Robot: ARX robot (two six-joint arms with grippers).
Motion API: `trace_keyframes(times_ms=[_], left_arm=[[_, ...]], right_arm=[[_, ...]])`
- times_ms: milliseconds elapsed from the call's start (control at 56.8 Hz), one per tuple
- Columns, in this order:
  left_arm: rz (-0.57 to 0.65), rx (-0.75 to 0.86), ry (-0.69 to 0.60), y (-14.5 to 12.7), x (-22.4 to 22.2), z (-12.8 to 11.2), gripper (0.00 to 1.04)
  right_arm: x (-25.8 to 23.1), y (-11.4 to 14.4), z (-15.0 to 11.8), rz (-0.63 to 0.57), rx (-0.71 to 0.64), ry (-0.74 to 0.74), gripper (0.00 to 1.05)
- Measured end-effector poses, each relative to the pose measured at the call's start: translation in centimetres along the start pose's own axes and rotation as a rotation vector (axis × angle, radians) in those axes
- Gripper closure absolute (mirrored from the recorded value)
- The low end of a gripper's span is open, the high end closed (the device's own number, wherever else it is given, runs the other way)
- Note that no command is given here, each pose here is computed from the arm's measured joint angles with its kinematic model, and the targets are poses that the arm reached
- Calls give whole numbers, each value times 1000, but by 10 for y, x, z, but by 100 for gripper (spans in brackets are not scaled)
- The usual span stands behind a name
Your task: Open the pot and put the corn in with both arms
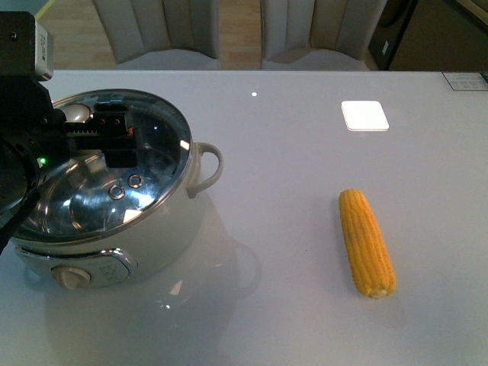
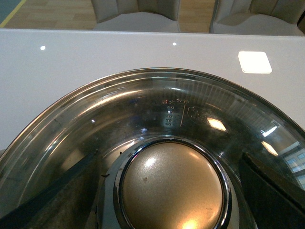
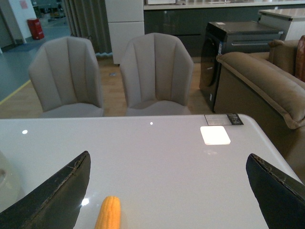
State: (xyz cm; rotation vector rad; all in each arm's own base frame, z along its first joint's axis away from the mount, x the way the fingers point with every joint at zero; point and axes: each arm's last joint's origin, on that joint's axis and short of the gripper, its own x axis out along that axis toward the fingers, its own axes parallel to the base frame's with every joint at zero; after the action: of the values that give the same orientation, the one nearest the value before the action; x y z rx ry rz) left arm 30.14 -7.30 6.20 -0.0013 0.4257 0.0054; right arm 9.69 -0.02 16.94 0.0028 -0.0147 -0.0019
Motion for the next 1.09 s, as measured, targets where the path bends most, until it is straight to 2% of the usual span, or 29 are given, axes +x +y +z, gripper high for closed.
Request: trace_keyframes(times_ms=[229,299,510,757,1091], left_arm=[[9,-9,1,0,0,0,54],[13,-6,-1,0,0,1,60],[15,-5,-1,0,-1,1,60],[17,-2,3,0,-6,12,60],[19,-6,-72,4,-22,55,60]], right_arm=[[0,0,0,0,0,0,9],[0,0,0,0,0,0,9],[0,0,0,0,0,0,9],[0,0,0,0,0,0,9],[0,0,0,0,0,0,9]])
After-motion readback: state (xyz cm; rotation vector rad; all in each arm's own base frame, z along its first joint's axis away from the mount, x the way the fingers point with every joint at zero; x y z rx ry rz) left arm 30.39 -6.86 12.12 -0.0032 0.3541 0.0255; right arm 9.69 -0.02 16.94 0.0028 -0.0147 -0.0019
